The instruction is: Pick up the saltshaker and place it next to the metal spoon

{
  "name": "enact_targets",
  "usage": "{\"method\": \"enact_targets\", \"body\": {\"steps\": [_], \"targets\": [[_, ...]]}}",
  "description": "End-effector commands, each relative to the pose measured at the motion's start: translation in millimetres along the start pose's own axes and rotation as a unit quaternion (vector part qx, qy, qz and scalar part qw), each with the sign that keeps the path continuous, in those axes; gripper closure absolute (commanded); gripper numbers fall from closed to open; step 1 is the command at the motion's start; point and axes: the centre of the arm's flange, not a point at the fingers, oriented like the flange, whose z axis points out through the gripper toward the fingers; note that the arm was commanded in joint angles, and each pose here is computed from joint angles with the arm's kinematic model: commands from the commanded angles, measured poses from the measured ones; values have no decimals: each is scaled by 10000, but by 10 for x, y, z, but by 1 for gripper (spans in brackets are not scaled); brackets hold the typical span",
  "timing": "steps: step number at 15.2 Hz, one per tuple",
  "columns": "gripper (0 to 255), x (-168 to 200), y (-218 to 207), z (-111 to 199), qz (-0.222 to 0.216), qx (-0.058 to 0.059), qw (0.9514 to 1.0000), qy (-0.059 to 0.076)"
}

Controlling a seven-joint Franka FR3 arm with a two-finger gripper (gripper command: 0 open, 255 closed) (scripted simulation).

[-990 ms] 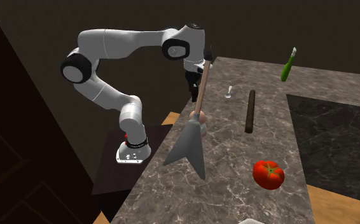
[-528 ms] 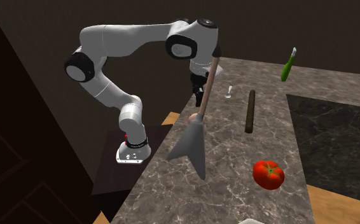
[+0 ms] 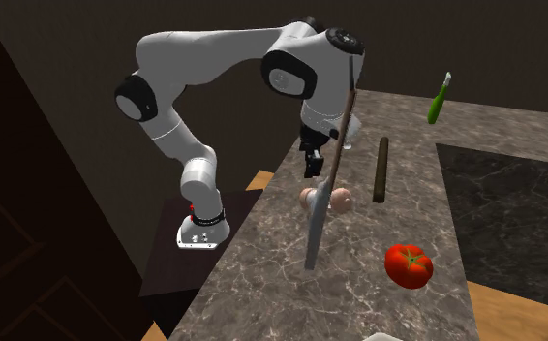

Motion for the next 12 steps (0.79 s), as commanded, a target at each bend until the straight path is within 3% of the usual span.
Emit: {"method": "enact_targets", "body": {"steps": [1,3,12], "targets": [[0,31,288,-99,25,154,9999,-74],[0,45,474,-173,46,254,9996,-118],[0,36,454,226,46,254,9996,-118]]}}
